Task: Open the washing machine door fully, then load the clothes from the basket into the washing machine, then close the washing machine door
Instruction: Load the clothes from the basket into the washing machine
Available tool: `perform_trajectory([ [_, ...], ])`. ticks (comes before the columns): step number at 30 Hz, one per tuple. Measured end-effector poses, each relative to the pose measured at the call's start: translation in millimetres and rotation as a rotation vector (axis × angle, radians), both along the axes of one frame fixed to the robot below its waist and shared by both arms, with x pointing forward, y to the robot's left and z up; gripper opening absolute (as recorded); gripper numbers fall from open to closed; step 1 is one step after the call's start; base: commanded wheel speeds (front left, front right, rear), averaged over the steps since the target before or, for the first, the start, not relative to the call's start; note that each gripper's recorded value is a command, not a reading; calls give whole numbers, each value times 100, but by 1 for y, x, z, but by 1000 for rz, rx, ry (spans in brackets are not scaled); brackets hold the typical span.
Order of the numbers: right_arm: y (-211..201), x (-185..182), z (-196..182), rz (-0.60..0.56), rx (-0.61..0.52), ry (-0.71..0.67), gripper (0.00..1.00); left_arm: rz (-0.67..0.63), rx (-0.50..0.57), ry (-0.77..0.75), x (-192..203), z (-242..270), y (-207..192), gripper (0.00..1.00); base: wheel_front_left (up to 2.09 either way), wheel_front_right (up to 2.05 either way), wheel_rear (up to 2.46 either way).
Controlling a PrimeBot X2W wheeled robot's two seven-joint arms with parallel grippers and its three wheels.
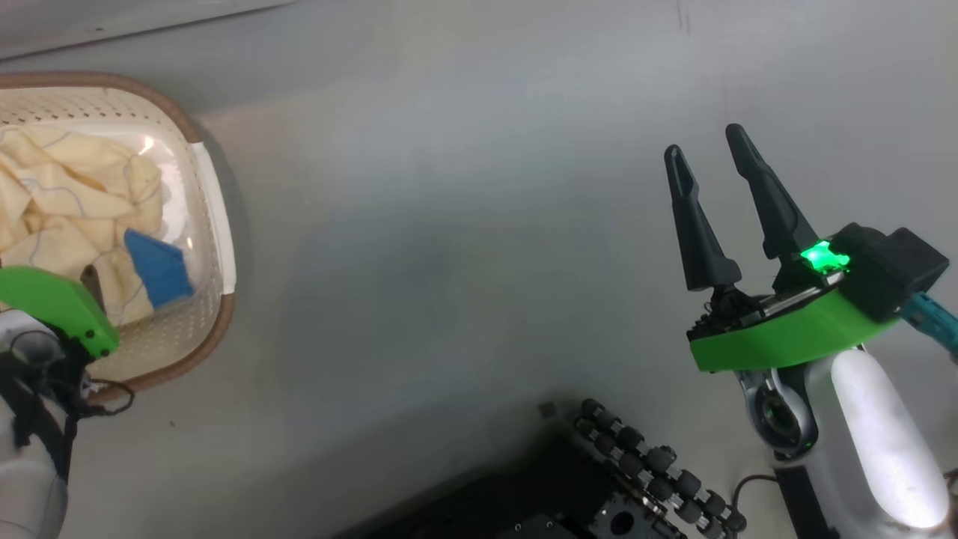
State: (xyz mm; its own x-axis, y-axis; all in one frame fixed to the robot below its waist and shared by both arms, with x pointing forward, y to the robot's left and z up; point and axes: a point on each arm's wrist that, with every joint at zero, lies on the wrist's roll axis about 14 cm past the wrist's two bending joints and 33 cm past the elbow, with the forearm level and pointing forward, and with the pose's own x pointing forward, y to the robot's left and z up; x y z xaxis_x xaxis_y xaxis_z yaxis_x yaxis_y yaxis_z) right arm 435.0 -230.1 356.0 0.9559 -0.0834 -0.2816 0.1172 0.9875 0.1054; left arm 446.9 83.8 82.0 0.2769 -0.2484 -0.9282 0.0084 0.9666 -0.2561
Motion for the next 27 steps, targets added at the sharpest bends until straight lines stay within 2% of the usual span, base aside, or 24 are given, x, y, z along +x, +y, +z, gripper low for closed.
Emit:
perform_trajectory([
  [8,-5,2,-17,-8,-9,36,100,47,26,73,0,-34,6,100,0,0,0],
  [16,1,6,-24,6,1,38,100,87,34,77,4,-42,9,100,0,0,0],
  [17,1,6,-24,7,2,37,100,90,31,72,6,-42,8,96,0,0,0],
  [18,2,6,-25,7,3,37,100,93,28,65,8,-42,7,60,0,0,0],
  [19,2,6,-26,7,3,39,100,93,24,62,9,-42,6,19,0,0,0],
  [20,2,5,-26,7,5,42,100,93,20,61,9,-42,4,0,0,0,0],
  [27,3,3,-27,3,7,45,100,108,-3,32,13,-38,-6,0,0,0,0],
])
